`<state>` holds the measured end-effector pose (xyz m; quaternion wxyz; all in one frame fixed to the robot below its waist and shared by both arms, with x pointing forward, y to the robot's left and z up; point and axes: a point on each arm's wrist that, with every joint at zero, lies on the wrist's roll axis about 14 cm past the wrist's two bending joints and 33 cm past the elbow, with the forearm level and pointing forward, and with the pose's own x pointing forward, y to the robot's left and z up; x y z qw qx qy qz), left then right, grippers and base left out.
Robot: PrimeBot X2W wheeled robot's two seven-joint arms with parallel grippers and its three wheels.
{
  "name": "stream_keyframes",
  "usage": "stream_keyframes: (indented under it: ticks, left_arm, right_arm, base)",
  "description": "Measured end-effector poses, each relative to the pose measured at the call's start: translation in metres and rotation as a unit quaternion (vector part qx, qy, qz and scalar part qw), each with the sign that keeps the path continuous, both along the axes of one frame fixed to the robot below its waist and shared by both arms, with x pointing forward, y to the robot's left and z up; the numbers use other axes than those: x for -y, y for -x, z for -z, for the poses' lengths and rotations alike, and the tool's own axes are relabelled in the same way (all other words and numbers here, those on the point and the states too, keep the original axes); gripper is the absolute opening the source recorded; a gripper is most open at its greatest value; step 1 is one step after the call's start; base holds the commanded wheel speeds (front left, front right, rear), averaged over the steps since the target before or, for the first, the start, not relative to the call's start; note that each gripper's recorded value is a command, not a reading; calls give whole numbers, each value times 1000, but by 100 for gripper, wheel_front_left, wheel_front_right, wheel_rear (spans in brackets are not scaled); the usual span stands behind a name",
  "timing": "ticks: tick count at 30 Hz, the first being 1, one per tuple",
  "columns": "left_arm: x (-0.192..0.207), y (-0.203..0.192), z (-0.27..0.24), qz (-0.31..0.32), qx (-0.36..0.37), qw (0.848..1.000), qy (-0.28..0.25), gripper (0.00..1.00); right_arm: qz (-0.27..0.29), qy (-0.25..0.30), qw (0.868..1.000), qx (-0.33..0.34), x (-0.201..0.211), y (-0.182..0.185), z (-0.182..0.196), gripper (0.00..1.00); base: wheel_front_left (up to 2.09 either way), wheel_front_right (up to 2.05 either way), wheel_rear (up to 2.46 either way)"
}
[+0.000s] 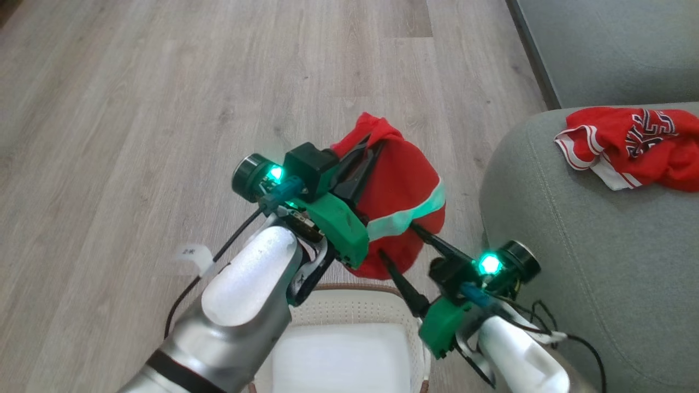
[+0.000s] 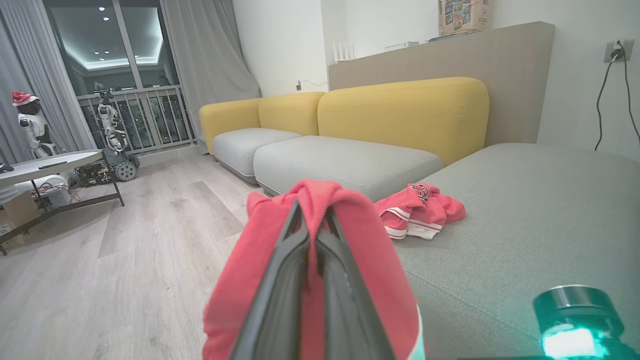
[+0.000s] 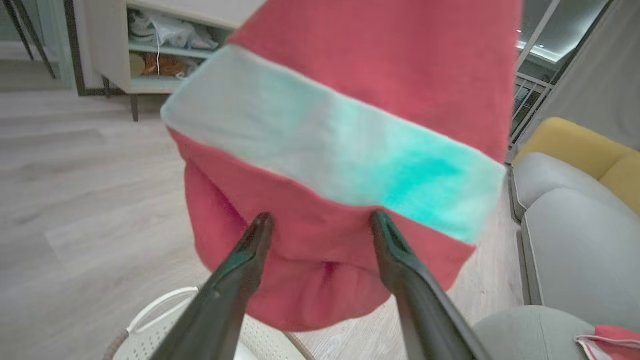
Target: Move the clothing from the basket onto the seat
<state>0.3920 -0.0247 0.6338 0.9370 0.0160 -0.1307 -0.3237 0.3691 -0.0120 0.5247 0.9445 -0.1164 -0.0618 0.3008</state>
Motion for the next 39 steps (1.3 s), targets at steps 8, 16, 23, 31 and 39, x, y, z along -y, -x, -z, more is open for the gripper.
stream_keyframes:
  ticks: [8,16,23,31,39]
  left_arm:
    - [1,5,1,1,-4,1000,1,0]
    - [-2,3,-2,-4,-2,1000,4,0]
    - [-2,0,3,-8,-12,1000,5,0]
    - [-1,-7,9,-12,-23,1000,14,13]
    - [1,-12,32,-17,-49,998,21,100]
  right_arm:
    - [-11,45,999,29,-6,-17,-11,100]
    - [-16,19,999,25,-11,-18,-16,0]
    - [0,2,1000,18,-2,-22,-18,0]
    - [35,-21,999,25,20,-30,-28,0]
    - [95,-44,993,45,60,-40,-44,0]
  base:
    - [0,0,0]
    - [0,0,0]
    - [0,0,0]
    - [0,0,0]
    - [0,0,0]
